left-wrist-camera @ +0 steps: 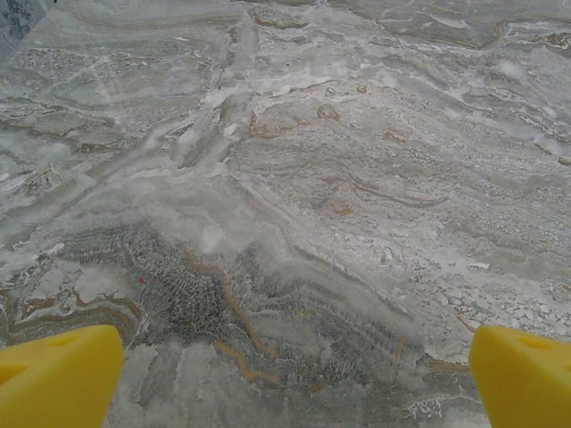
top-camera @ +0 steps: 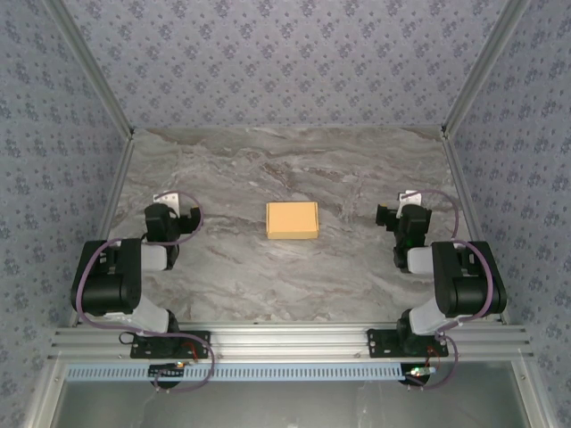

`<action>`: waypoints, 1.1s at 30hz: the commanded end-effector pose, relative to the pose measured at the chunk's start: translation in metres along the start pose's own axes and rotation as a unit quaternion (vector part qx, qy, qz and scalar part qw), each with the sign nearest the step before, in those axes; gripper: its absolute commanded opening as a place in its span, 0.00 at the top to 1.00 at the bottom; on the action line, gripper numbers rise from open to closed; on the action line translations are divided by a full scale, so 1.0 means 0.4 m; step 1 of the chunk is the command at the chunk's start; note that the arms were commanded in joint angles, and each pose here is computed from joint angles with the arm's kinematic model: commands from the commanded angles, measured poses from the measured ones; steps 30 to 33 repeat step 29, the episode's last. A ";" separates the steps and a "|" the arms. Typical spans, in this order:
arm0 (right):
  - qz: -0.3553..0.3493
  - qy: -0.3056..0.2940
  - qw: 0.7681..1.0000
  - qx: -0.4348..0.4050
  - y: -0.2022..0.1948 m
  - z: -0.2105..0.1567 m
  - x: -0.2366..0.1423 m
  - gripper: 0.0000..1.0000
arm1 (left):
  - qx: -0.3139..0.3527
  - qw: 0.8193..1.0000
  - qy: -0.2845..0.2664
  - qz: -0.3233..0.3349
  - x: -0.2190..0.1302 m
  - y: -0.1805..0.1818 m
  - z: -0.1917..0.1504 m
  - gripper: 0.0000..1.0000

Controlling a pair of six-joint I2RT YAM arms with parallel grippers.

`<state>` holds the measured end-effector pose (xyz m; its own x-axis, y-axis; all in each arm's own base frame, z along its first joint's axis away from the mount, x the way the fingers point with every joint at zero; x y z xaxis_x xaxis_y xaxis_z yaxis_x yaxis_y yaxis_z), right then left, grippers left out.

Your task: Fold the paper box

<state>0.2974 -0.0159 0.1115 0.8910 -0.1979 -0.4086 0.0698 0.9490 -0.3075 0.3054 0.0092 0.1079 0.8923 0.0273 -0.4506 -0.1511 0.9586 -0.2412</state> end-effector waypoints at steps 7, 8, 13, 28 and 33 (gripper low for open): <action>-0.004 -0.016 1.000 0.011 -0.007 0.021 0.008 0.01 | 0.007 0.999 -0.037 -0.007 0.003 -0.018 0.040 0.01; -0.004 -0.017 1.000 0.012 -0.007 0.022 0.008 0.01 | 0.008 0.999 -0.038 -0.006 0.003 -0.018 0.040 0.01; -0.004 -0.016 1.000 0.010 -0.006 0.022 0.008 0.01 | 0.010 0.999 -0.038 -0.004 0.002 -0.019 0.040 0.01; -0.003 -0.016 1.000 0.010 -0.005 0.021 0.008 0.01 | 0.009 0.999 -0.038 -0.006 0.003 -0.020 0.040 0.01; -0.003 -0.015 1.000 0.010 -0.004 0.021 0.008 0.01 | 0.008 0.999 -0.037 -0.005 0.003 -0.018 0.040 0.01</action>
Point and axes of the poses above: each hand's point on the last joint's axis, 136 mm out from that joint toward the fingers, its own x axis out along the fingers, its own y axis along the line the jaws close on, z = x × y, the point moved 9 cm from there along -x, back along the fingers, and after that the axes turned 14 degrees about -x, right-handed, at the moved point
